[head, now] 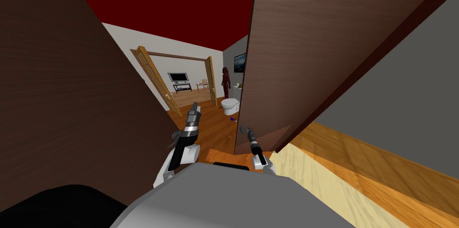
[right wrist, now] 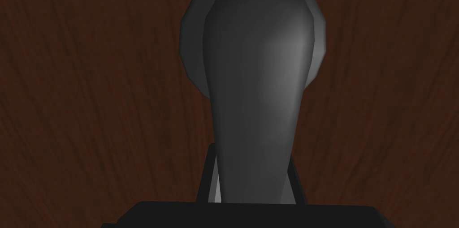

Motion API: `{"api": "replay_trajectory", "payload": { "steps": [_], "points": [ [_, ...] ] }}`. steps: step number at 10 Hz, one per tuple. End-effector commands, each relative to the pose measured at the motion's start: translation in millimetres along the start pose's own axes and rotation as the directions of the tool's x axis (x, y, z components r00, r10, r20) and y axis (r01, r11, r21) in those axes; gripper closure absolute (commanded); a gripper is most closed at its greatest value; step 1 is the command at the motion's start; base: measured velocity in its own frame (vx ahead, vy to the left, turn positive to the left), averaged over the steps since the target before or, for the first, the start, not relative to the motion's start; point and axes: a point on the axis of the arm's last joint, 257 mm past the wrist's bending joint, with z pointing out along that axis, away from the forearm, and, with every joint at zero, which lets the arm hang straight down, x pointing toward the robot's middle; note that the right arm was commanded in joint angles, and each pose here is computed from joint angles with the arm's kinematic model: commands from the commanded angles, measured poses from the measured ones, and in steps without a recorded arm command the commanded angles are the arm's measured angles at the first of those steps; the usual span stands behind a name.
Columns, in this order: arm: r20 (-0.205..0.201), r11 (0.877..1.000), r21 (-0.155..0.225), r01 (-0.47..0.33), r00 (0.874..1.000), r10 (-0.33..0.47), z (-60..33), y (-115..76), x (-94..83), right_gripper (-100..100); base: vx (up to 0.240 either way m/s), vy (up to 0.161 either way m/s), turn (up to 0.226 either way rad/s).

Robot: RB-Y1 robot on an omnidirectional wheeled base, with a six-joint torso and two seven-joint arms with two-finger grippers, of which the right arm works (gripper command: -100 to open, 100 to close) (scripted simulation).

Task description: Push the door open

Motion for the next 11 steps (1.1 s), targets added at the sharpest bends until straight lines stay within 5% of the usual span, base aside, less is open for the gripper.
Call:
{"api": "replay_trajectory", "payload": {
  "steps": [1,4,11],
  "points": [
    [0.005,1.000,-0.004,-0.013,1.000,0.013,1.1,1.2,6.0,100,0.131,0.112,-0.054],
    [0.049,1.000,-0.003,0.017,0.999,-0.017,-0.1,1.3,-18.0,100,0.107,0.048,-0.062],
    [0.120,1.000,-0.005,0.010,0.993,-0.009,-0.1,1.5,-14.7,100,0.165,0.068,-0.063]
  ]
}}
